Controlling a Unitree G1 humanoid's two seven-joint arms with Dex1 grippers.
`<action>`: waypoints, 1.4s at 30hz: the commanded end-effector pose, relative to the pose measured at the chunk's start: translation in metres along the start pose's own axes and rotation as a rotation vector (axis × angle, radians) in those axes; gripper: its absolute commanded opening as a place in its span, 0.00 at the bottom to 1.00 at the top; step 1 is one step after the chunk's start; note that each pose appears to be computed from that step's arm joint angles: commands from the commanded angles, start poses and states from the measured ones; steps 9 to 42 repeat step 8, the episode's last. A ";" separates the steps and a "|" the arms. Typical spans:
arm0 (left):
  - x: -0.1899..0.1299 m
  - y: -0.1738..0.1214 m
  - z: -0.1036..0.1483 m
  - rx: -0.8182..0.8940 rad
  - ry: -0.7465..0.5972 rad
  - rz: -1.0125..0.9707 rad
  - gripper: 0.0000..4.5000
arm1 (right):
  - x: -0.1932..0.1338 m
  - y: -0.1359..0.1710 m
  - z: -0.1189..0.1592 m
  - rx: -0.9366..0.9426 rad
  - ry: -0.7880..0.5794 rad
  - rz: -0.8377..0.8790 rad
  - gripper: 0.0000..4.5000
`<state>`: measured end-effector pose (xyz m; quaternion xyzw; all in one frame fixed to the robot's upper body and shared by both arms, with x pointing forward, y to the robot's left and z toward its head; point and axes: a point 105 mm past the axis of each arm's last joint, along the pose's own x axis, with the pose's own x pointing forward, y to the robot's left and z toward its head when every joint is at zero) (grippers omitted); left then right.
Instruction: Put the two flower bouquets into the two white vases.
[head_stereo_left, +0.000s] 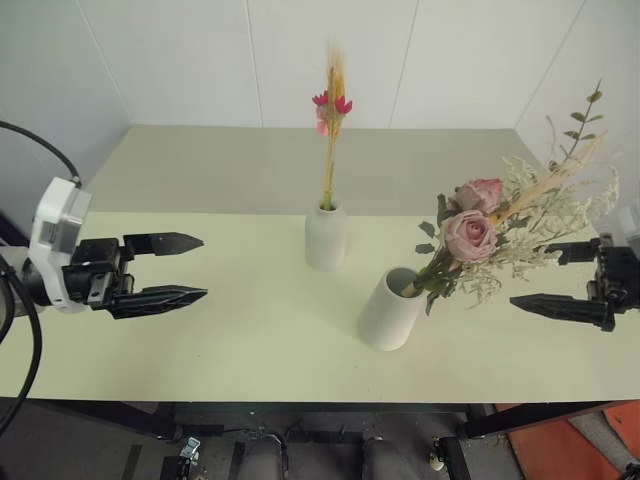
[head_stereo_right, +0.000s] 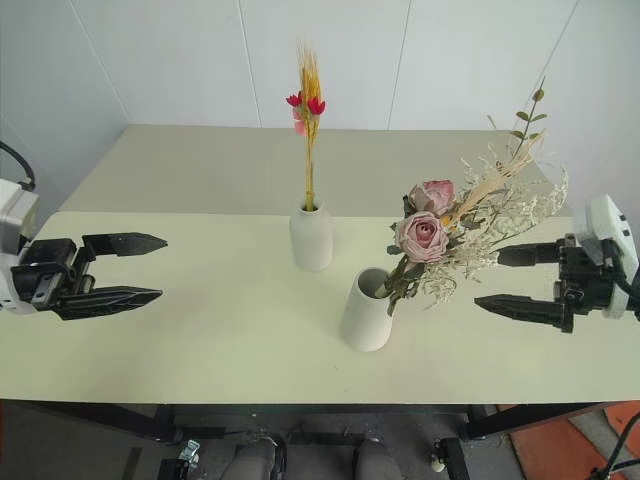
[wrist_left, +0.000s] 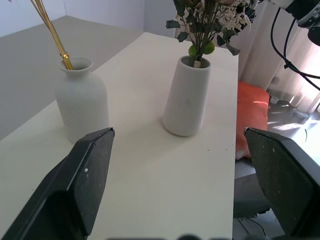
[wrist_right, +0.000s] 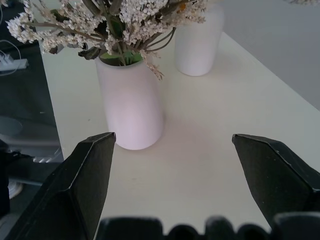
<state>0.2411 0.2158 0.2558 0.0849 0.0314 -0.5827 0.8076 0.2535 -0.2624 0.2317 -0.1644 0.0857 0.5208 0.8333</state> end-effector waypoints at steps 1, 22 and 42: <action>-0.002 -0.004 0.013 0.062 -0.013 -0.014 1.00 | -0.007 0.003 0.013 -0.051 -0.033 -0.015 0.99; -0.003 -0.001 0.017 0.063 -0.019 -0.028 1.00 | -0.009 0.008 0.011 -0.063 -0.037 -0.024 0.99; -0.003 -0.001 0.017 0.063 -0.019 -0.028 1.00 | -0.009 0.008 0.011 -0.063 -0.037 -0.024 0.99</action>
